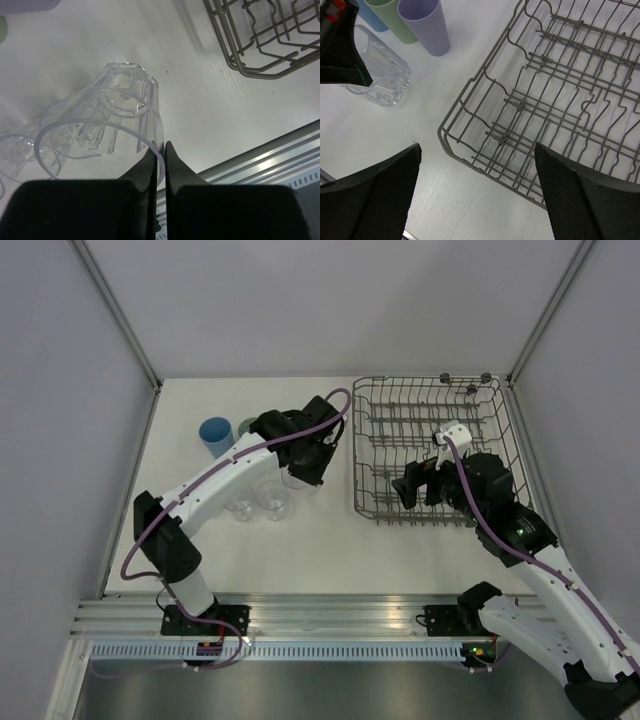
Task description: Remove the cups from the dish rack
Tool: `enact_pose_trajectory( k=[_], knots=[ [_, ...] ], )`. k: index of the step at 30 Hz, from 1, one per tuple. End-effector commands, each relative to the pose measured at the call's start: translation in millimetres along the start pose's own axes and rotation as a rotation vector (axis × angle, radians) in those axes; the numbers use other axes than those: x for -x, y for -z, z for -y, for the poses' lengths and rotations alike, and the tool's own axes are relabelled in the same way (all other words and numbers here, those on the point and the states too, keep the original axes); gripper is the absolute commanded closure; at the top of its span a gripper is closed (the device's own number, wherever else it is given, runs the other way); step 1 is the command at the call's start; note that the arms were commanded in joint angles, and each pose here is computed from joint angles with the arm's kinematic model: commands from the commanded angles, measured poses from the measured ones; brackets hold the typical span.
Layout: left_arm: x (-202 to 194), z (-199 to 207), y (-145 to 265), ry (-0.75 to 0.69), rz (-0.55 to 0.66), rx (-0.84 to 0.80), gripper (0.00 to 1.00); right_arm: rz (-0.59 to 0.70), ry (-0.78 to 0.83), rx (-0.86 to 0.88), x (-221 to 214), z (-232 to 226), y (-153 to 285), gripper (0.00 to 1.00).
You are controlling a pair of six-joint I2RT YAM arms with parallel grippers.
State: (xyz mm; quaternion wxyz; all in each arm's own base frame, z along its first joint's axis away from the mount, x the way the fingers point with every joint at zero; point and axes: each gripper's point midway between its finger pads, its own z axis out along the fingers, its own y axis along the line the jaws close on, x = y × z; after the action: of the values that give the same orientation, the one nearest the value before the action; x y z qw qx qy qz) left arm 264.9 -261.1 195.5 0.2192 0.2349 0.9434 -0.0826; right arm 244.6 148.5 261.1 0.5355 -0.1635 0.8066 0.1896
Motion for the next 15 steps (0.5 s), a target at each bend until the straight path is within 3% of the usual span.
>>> enact_pose_trajectory(
  k=[1,15],
  knots=[
    [-5.8,-2.5,-1.0,-0.122,-0.077,0.067,0.95,0.053,0.022,-0.003,20.4,-0.8,12.4,0.02],
    [-25.5,16.2,-63.2,-0.163,-0.158,0.023,0.98,0.078,0.028,0.026,22.0,-5.7,20.5,0.02]
  ],
)
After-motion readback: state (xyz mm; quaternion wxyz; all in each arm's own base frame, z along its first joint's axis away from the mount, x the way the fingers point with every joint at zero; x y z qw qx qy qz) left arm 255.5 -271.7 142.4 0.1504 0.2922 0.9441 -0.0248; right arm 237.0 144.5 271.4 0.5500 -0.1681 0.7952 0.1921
